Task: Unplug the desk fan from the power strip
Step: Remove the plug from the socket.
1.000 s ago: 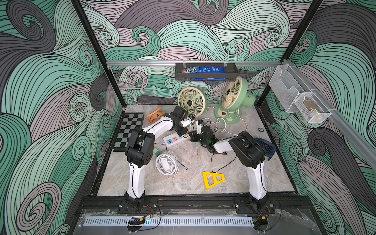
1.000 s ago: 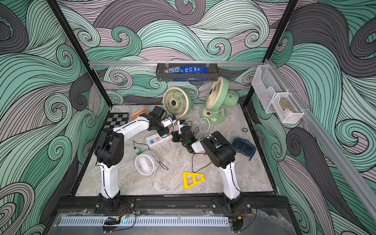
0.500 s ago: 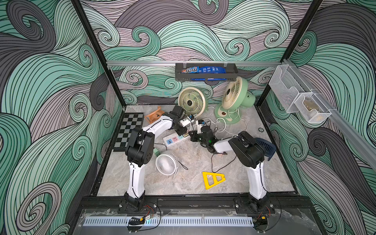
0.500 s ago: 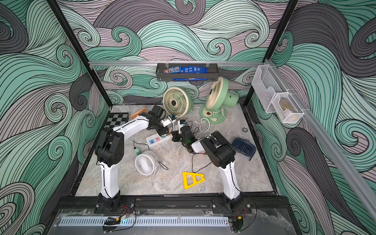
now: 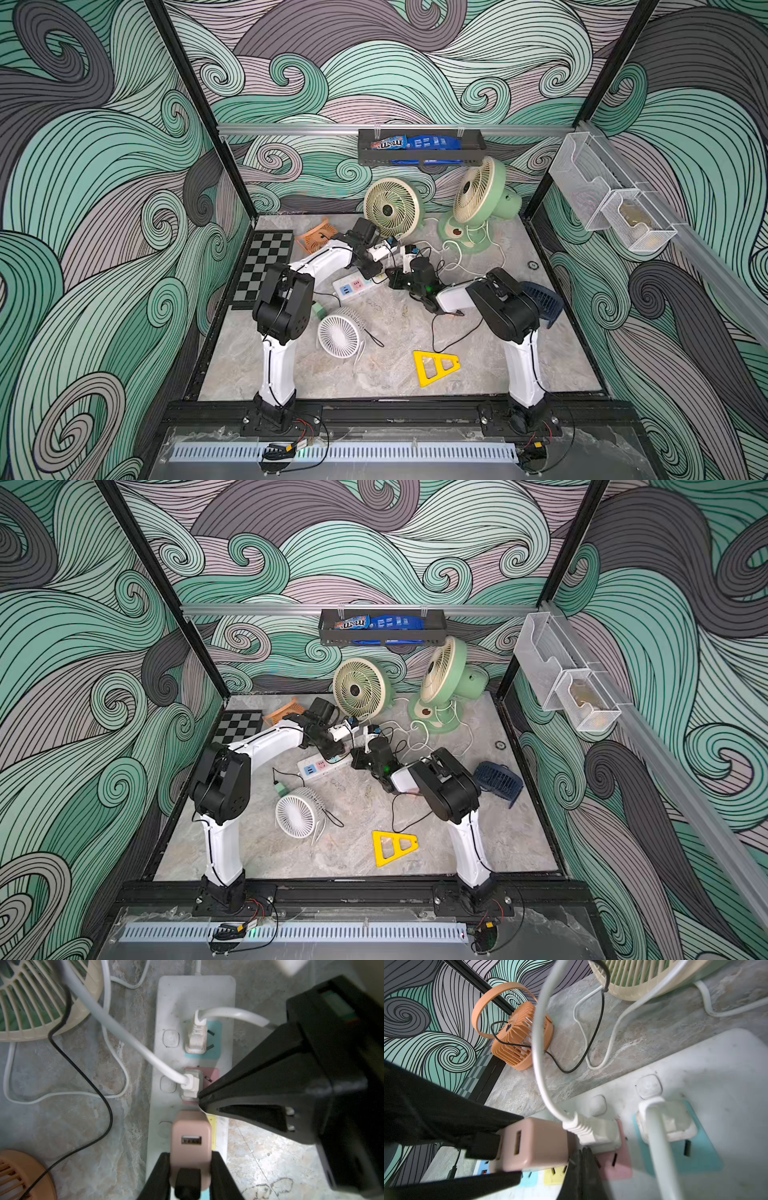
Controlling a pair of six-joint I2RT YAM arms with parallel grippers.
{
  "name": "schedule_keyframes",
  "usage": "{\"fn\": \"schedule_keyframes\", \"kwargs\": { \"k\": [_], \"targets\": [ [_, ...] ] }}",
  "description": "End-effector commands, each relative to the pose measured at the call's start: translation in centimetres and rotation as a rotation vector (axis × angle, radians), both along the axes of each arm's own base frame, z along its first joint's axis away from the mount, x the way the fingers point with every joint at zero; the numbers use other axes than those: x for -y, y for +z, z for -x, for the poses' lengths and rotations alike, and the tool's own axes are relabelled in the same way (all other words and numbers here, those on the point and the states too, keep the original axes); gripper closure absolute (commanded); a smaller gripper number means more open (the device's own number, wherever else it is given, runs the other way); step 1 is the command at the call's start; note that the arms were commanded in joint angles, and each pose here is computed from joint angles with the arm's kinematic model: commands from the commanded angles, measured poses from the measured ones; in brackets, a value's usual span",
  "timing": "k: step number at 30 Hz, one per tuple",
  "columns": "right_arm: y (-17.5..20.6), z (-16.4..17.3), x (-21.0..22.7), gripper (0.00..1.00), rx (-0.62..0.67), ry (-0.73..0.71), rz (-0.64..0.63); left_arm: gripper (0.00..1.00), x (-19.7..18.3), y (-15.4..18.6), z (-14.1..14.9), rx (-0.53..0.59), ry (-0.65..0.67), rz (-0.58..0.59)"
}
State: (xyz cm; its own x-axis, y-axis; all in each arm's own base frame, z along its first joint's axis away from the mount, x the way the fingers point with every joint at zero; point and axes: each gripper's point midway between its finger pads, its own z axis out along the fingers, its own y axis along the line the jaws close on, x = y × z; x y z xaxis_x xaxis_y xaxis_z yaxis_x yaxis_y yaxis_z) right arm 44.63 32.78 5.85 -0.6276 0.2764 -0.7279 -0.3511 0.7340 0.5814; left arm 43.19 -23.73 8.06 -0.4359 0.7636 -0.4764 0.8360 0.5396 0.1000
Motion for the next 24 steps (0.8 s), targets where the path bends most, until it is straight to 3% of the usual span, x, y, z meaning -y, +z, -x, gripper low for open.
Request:
{"fn": "schedule_keyframes", "kwargs": {
  "k": [1,8,14,18,24],
  "targets": [
    [-5.6,2.2,0.9,0.95,-0.151,0.011,0.096,0.98,0.6,0.4,1.2,-0.038,-0.036,0.024],
    [-5.7,2.2,0.8,0.95,-0.151,0.012,0.098,0.98,0.7,1.2,0.7,0.121,-0.054,-0.071],
    [-5.5,2.2,0.9,0.95,-0.149,0.013,0.097,0.99,0.0,1.4,0.1,-0.069,0.043,0.062],
    [-5.6,2.3,0.9,0.95,-0.148,0.016,0.099,1.00,0.0,0.8,0.7,-0.065,-0.001,0.047],
    [-5.6,2.3,0.8,0.95,-0.147,0.014,0.098,1.00,0.5,1.5,0.9,0.185,-0.074,-0.105]
  ]
}}
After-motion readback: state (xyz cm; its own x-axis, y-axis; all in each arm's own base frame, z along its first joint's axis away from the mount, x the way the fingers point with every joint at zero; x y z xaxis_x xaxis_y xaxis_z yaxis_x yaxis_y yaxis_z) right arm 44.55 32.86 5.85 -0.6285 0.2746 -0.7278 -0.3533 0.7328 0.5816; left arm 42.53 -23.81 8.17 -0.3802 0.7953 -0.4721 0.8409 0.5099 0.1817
